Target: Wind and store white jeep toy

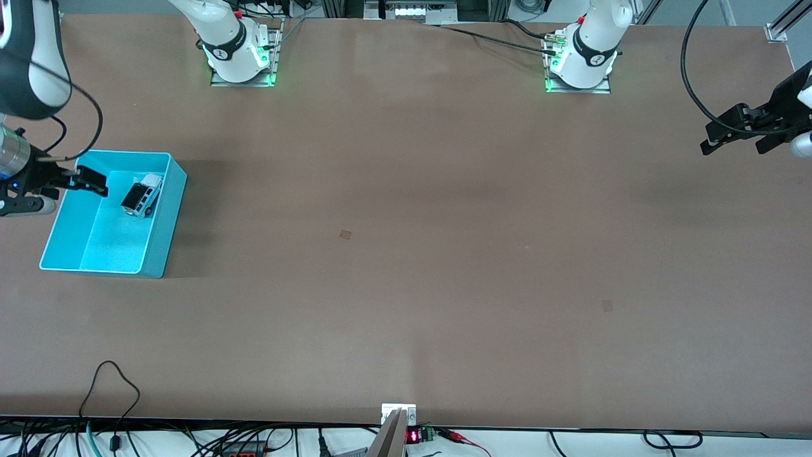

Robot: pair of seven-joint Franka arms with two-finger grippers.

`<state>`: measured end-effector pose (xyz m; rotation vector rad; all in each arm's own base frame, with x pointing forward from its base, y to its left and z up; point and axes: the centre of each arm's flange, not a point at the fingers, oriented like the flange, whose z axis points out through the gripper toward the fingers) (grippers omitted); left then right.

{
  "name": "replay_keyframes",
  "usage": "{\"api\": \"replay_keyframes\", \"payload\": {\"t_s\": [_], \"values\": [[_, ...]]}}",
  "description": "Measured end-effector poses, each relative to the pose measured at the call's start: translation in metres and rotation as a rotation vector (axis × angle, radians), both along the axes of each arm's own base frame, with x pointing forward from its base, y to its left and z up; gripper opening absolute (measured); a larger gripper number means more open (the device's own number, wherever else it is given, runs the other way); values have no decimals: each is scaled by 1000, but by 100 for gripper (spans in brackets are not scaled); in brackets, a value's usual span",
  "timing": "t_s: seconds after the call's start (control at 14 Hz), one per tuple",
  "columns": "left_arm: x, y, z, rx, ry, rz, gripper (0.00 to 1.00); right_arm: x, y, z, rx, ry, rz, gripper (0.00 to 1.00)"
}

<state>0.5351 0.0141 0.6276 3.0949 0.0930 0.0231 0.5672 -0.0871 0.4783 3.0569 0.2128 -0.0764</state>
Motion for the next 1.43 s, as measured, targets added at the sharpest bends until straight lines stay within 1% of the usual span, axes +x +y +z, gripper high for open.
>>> {"api": "replay_keyframes", "payload": {"t_s": [0.14,0.36,0.43,0.57,0.79,1.22,1.43], "values": [[-1,0,2,0,-4,0,100,3,31,32,8,9,7,100],[-2,0,3,0,-5,0,100,-3,63,74,80,46,-27,100],[-2,0,3,0,-4,0,100,-5,68,85,91,50,-22,100],[-2,0,3,0,-4,0,100,-4,82,102,91,33,2,100],[-2,0,3,0,-4,-1,100,-4,98,111,89,23,28,100],[-2,0,3,0,-4,-1,100,-5,97,113,88,23,28,100],[-2,0,3,0,-4,-2,100,-5,98,113,86,22,-12,100]]}}
